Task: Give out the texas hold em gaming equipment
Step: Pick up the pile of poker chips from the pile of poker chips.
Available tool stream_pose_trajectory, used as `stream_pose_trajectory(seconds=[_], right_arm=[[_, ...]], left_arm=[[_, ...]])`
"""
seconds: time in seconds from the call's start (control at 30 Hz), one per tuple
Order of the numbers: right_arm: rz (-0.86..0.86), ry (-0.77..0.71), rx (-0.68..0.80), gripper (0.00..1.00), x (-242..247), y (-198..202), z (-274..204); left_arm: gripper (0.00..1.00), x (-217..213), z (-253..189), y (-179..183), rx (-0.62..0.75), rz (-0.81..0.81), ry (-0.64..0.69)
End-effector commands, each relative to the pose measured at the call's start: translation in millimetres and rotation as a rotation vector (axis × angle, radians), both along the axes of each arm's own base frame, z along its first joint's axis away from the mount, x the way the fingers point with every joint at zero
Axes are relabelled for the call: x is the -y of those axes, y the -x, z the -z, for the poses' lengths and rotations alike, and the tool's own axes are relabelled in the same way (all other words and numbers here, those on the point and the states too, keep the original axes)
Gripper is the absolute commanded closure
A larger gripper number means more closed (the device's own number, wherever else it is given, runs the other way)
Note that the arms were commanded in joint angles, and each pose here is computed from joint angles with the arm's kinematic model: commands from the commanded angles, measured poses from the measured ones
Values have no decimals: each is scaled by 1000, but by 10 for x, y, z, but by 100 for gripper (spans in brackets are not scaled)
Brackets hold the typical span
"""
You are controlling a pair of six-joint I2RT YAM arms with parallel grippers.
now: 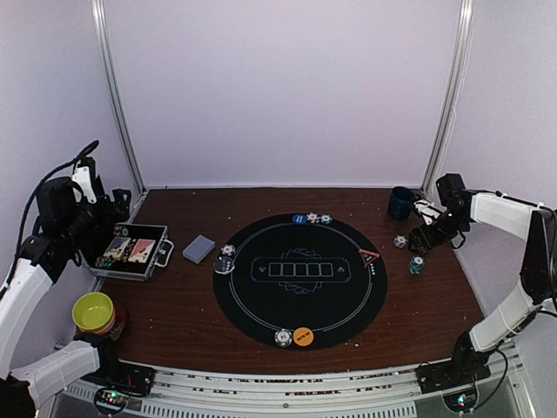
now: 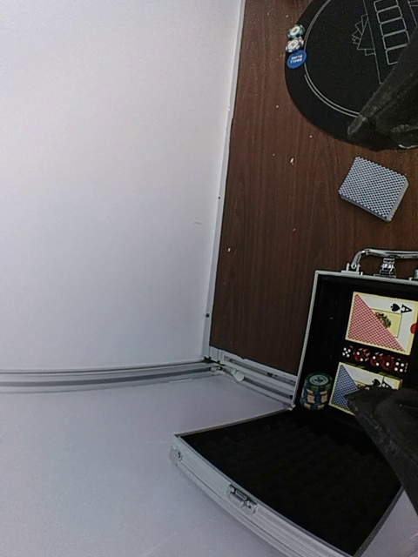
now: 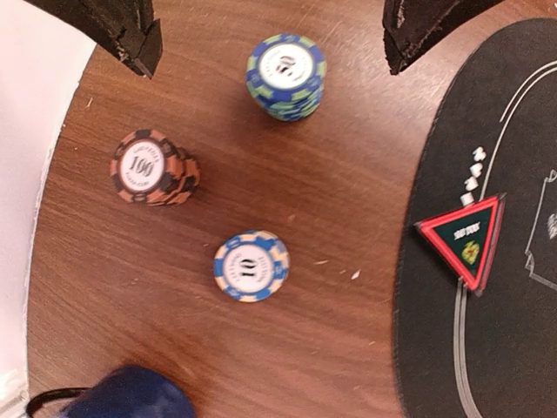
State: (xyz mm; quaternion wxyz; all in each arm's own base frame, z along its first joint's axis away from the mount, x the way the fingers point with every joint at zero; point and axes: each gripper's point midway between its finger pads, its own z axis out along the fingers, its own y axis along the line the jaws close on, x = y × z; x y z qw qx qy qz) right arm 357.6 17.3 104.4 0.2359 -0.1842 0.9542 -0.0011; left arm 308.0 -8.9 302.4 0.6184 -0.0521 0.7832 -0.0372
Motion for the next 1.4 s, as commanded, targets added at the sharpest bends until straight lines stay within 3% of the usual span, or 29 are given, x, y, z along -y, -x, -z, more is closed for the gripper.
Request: stream_pose_trajectory(seconds=[0.0,0.23,1.37], right_arm=[[19,-42,29,12,96,-154,130],[-44,-94,4,15,-3,-45,301],[-92,-26,-3,26,9,180,493]], left_arm=[[2,-41,-103,-13,36,-15,-4],[2,-40,-93,-16,33,-15,-3],[2,-58,-115,-6,40,-22,-4]])
